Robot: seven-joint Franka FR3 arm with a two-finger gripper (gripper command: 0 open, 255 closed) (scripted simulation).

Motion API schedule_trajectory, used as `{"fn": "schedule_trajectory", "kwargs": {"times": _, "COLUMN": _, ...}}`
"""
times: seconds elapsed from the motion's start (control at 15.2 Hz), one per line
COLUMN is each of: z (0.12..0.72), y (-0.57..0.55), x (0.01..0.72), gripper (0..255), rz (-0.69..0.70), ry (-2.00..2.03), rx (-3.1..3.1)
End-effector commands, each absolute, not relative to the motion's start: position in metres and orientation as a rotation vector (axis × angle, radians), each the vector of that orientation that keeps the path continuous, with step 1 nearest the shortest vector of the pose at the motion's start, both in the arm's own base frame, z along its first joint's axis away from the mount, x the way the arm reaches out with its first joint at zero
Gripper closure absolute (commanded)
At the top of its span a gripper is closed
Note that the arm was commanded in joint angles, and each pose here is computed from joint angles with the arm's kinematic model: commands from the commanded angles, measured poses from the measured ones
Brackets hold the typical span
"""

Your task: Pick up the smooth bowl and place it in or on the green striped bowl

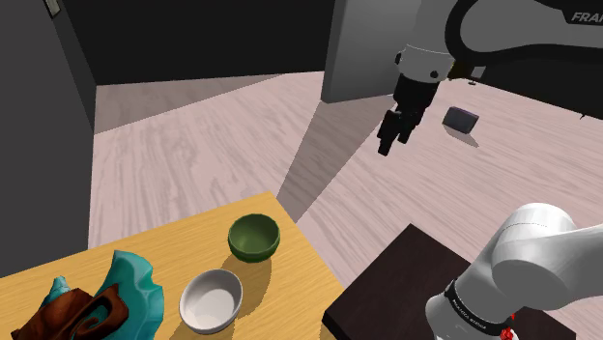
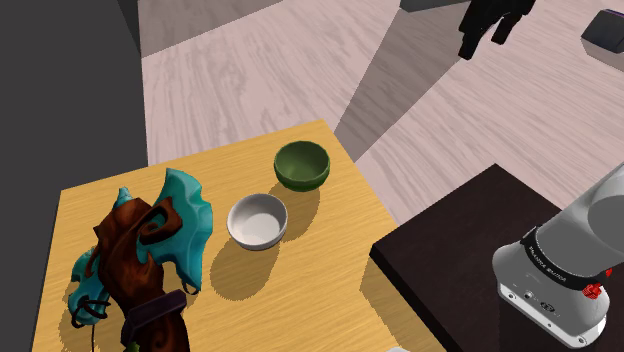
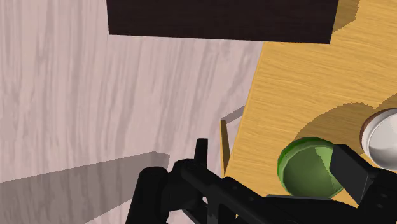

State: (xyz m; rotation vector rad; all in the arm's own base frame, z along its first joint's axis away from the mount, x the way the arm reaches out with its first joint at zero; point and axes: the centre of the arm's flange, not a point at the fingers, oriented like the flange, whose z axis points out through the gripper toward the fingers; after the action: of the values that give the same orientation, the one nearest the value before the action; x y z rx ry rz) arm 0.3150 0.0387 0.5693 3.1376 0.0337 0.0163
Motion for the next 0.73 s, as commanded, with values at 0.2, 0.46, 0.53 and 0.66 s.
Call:
{"fn": "schedule_trajectory", "kwargs": {"times": 0.2, "z": 0.539, "y": 0.061, "x": 0.324, "gripper": 0, "rz": 0.016, "ry": 0.016, "rx": 3.149}}
{"fn": "schedule_trajectory", "kwargs": {"times": 0.46, "z": 0.499, "y": 0.091, "x": 0.336, "gripper": 0, "rz": 0.016, "ry": -0.008, "rx": 3.165}}
{"fn": "schedule_trajectory", "kwargs": {"times": 0.53, "z": 0.49, "y": 0.099, "x": 0.339, "gripper": 0, "rz": 0.016, "ry": -0.013, "rx": 3.169}}
{"fn": "schedule_trajectory", "kwargs": {"times": 0.66, "z": 0.47, "y": 0.114, "x": 0.345, "gripper": 0, "rz": 0.016, "ry": -0.025, "rx": 3.177}}
